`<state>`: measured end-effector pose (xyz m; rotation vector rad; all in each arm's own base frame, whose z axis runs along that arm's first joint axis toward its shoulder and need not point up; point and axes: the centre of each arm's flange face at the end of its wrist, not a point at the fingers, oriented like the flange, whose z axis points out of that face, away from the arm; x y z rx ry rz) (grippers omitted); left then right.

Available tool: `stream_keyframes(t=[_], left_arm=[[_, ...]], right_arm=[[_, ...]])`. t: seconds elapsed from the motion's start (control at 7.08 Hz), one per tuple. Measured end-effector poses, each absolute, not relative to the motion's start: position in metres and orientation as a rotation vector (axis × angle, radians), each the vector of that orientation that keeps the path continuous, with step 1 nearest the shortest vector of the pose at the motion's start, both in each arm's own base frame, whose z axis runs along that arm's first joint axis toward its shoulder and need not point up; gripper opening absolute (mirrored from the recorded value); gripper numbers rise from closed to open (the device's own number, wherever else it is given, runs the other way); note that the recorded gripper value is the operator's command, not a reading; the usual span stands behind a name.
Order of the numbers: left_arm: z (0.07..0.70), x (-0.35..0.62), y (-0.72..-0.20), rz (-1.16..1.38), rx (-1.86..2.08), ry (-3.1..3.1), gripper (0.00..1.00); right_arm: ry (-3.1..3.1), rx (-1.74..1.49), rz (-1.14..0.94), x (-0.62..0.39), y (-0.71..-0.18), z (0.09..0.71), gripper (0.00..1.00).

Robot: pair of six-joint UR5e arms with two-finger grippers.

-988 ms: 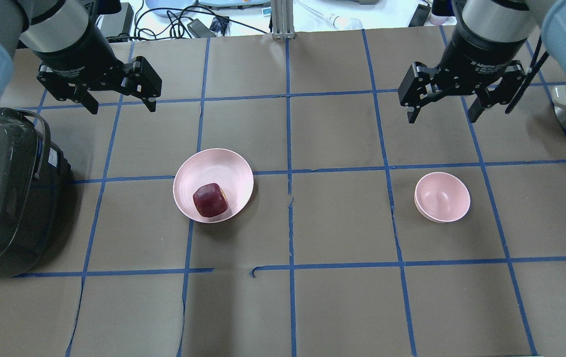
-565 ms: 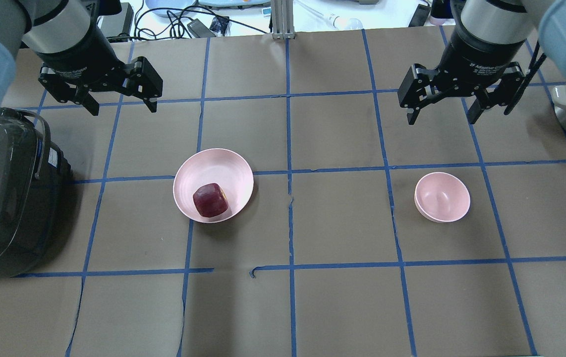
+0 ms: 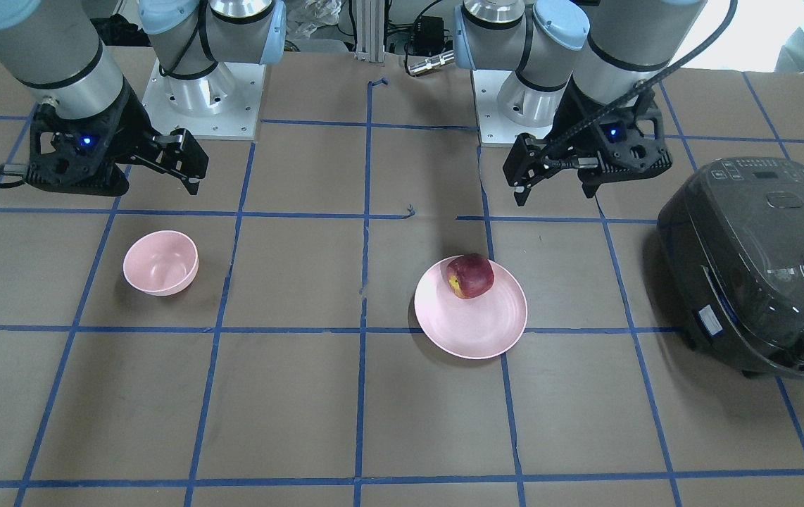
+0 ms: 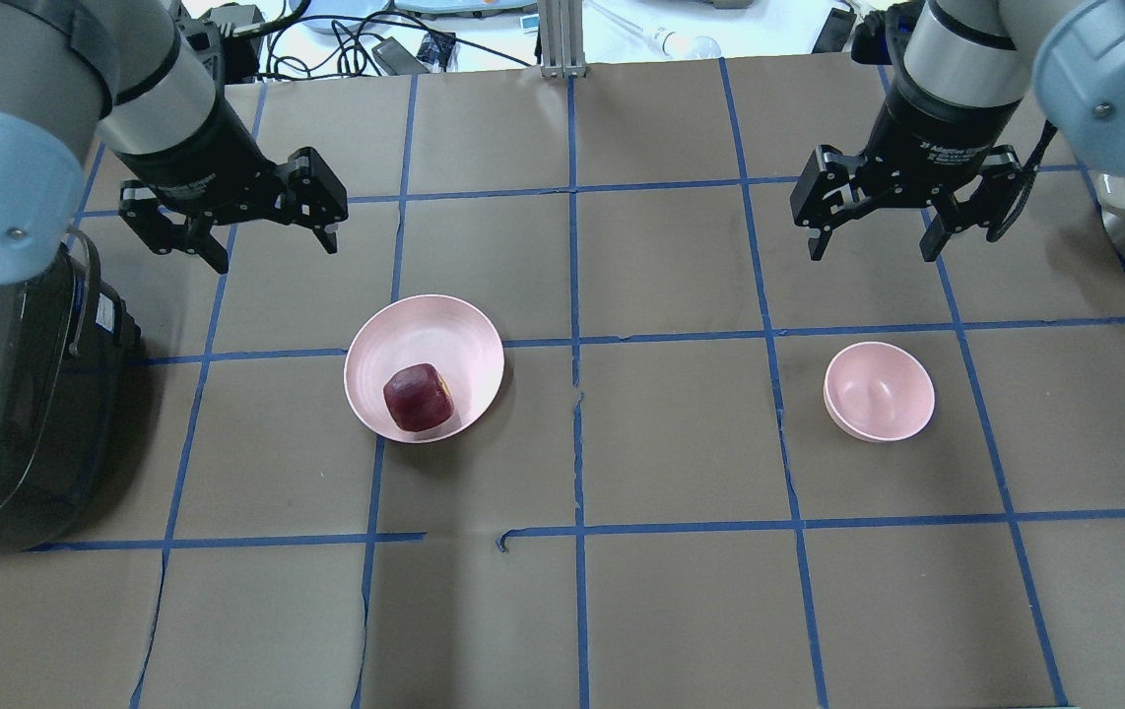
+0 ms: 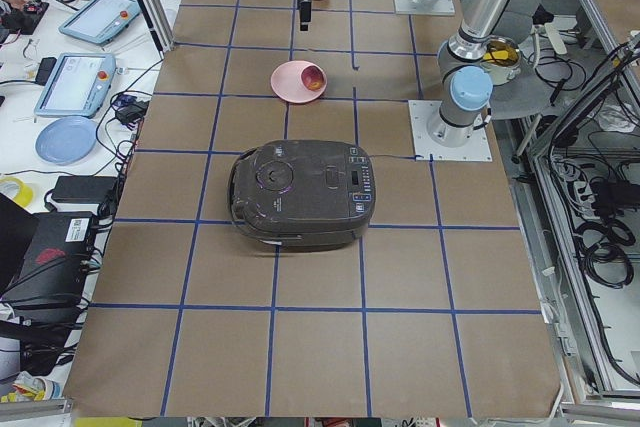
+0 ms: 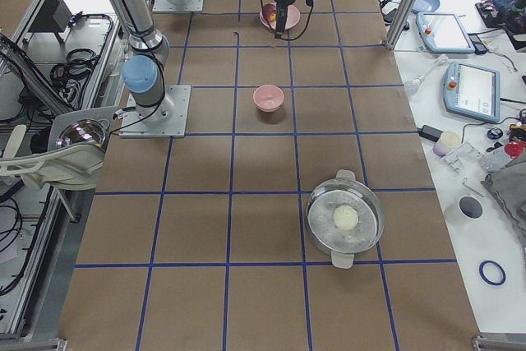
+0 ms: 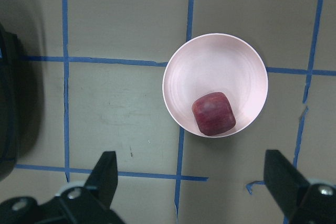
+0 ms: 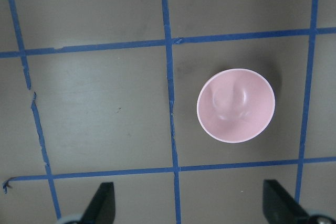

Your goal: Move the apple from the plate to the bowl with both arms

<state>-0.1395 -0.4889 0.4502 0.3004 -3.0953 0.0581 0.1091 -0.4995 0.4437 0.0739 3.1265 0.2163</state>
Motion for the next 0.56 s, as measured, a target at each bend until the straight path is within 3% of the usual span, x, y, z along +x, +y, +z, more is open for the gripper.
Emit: stream_keyframes(t=[0.56], left_arm=[[0.305, -0.152, -0.465, 0.040, 0.350, -3.022, 0.99]], right_arm=[[3.059, 0.083, 0.383, 0.015, -0.490, 0.302, 1.00]])
